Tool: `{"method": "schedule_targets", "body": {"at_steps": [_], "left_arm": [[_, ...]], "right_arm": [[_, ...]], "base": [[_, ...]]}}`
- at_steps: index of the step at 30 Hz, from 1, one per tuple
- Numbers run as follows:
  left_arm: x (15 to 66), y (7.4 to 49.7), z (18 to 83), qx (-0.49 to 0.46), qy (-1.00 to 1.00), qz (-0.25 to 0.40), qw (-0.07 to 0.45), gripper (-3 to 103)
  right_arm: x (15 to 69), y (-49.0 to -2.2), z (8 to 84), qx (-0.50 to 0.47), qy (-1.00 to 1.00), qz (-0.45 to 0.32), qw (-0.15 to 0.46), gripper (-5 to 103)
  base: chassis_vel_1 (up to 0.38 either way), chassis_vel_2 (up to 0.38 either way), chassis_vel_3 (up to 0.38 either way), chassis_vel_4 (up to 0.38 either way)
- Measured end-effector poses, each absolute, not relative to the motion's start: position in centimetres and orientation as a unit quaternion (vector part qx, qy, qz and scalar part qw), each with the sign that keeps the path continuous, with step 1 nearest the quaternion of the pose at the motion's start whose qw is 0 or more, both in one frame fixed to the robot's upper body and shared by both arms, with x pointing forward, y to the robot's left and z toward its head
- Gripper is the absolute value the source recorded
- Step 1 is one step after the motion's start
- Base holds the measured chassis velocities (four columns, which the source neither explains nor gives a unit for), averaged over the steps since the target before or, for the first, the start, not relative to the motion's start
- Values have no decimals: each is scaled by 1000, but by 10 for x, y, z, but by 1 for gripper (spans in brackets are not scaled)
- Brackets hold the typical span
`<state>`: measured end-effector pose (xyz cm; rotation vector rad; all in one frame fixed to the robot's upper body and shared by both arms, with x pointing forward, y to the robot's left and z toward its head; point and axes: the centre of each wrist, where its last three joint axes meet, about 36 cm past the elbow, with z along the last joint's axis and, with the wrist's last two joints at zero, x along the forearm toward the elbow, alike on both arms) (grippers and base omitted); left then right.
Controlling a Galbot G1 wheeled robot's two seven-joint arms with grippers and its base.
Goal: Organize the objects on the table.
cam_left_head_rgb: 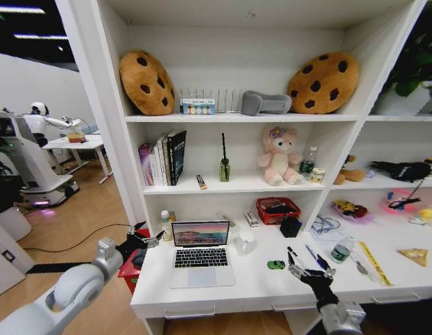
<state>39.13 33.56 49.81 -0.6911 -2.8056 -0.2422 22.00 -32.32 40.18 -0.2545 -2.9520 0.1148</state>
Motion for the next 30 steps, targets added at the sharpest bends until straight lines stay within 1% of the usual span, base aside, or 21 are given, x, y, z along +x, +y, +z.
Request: {"method": "schedule_targets", "body": {"at_steps": [2, 4, 5, 6, 7, 9, 10, 11, 12, 13, 15, 16, 18, 19, 21, 22, 24, 26, 28, 29, 30], "left_arm": [[397, 333, 498, -243, -959, -82, 120, 98], [413, 317, 496, -267, -953, -78, 123, 98], [413, 317, 496, -267, -953, -78, 123, 98], [424, 302, 492, -281, -949, -72, 127, 97], [424, 302, 492, -281, -949, -72, 127, 97], [438, 284, 491, -292, -946, -68, 125, 97], [438, 284, 491, -292, -946, -68, 125, 97], [448, 270, 491, -300, -944, -63, 122, 97], [456, 257, 490, -308, -942, -59, 121, 96], [456, 257, 490, -308, -942, -59, 121, 96], [465, 234, 485, -319, -938, -53, 127, 93], [465, 234, 485, -319, -938, -53, 127, 93], [470, 219, 479, -324, -935, -49, 135, 81], [470, 219, 479, -324, -935, -49, 135, 81], [475, 212, 474, -327, -934, -45, 138, 70], [475, 212, 474, -327, -934, -45, 138, 70], [480, 200, 471, -332, -932, -36, 139, 59], [481, 198, 470, -333, -932, -35, 138, 59], [486, 192, 471, -335, -932, -31, 134, 48], [486, 192, 471, -335, -932, -31, 134, 48], [487, 191, 471, -335, -932, -31, 134, 43]], "right_arm": [[219, -324, 401, -87, -991, 38, 90, 100], [217, -325, 398, -93, -990, 35, 97, 100], [217, -325, 398, -93, -990, 35, 97, 100], [216, -329, 396, -98, -989, 34, 101, 100], [216, -329, 396, -98, -989, 34, 101, 100], [216, -333, 392, -103, -989, 33, 105, 100], [216, -333, 392, -103, -989, 33, 105, 100], [217, -335, 390, -107, -988, 33, 107, 100], [217, -336, 388, -110, -988, 33, 107, 100], [217, -336, 388, -110, -988, 33, 107, 100], [216, -337, 383, -116, -987, 30, 110, 100], [216, -337, 383, -116, -987, 30, 110, 100], [215, -338, 378, -119, -986, 30, 112, 100], [215, -338, 378, -119, -986, 30, 112, 100], [215, -339, 376, -121, -986, 29, 113, 100], [215, -339, 376, -121, -986, 29, 113, 100], [217, -341, 373, -123, -985, 29, 113, 100], [217, -341, 373, -123, -985, 29, 114, 100], [216, -341, 371, -126, -985, 28, 113, 100], [216, -341, 371, -126, -985, 28, 113, 100], [215, -341, 370, -126, -985, 27, 113, 100]], "base": [[0, 0, 0, 0], [0, 0, 0, 0], [0, 0, 0, 0], [0, 0, 0, 0], [0, 0, 0, 0], [0, 0, 0, 0], [0, 0, 0, 0], [0, 0, 0, 0], [0, 0, 0, 0], [0, 0, 0, 0], [0, 0, 0, 0], [0, 0, 0, 0], [0, 0, 0, 0], [0, 0, 0, 0], [0, 0, 0, 0], [0, 0, 0, 0], [0, 0, 0, 0], [0, 0, 0, 0], [0, 0, 0, 0], [0, 0, 0, 0], [0, 0, 0, 0]]}}
